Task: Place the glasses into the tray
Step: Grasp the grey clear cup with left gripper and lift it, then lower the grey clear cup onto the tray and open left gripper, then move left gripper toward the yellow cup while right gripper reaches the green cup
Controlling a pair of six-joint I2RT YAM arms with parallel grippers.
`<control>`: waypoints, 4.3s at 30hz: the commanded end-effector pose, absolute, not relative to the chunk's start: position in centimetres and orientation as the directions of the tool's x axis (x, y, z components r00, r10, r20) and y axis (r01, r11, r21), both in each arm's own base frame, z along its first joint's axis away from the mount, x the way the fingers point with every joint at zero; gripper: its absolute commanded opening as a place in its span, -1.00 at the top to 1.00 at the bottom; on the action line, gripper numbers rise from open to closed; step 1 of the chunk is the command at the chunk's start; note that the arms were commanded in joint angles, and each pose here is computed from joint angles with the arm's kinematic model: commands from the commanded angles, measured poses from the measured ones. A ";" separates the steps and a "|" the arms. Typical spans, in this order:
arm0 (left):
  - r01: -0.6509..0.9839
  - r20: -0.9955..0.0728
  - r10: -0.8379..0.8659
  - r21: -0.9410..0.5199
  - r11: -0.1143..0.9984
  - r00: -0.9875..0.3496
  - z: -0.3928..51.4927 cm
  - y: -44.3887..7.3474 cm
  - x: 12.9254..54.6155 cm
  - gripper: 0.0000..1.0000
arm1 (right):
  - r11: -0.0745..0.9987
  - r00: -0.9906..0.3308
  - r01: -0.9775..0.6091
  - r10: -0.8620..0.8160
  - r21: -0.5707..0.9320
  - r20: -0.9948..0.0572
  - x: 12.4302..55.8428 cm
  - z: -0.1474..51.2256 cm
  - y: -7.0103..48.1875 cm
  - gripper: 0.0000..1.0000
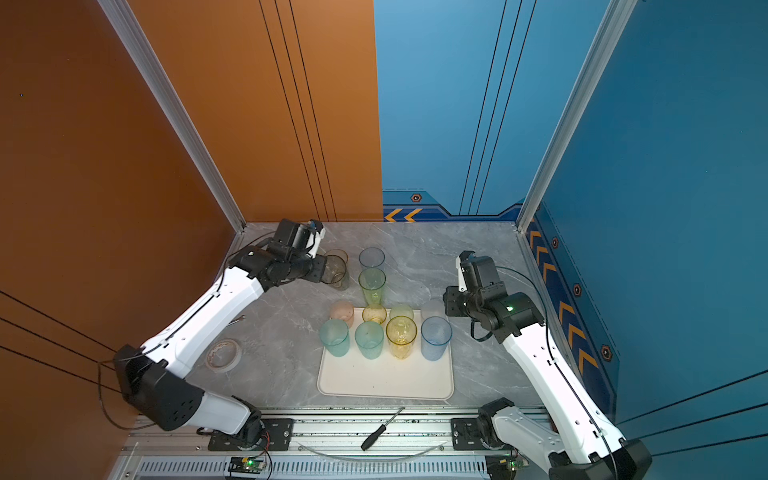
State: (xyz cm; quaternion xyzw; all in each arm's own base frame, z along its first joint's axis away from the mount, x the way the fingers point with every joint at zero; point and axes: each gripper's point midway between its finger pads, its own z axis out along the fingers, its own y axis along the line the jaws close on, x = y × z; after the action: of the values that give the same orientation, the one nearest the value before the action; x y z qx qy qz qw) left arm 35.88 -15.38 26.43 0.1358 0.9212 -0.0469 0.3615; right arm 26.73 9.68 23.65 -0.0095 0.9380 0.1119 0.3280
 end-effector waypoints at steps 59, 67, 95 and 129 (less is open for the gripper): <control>0.391 -0.302 0.370 -0.011 0.920 -0.879 15.3 -17.2 16.9 0.94 | 0.883 -0.722 -0.314 0.016 0.349 -0.691 33.9 27.9 18.5 0.26; 0.378 -0.297 0.361 -0.003 0.926 -0.884 14.9 -16.5 16.8 0.92 | 0.883 -0.731 -0.318 0.003 0.345 -0.682 34.1 27.5 19.1 0.26; 0.377 -0.413 0.327 -0.044 0.925 -0.850 18.3 -16.0 17.5 0.51 | 0.893 -0.752 -0.346 -0.082 0.286 -0.654 34.0 26.4 20.8 0.25; 0.112 -0.749 -0.058 -0.174 0.978 -0.659 21.2 -13.3 33.3 0.54 | 0.920 -0.840 -0.384 -0.314 0.076 -0.442 37.7 19.4 26.1 0.52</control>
State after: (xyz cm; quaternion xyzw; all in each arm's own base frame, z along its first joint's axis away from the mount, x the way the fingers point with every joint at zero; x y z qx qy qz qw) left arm 32.92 -12.90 21.32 0.0152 0.9073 -0.0890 0.4107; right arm 37.32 26.49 18.81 -0.1771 0.9551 0.1025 0.2145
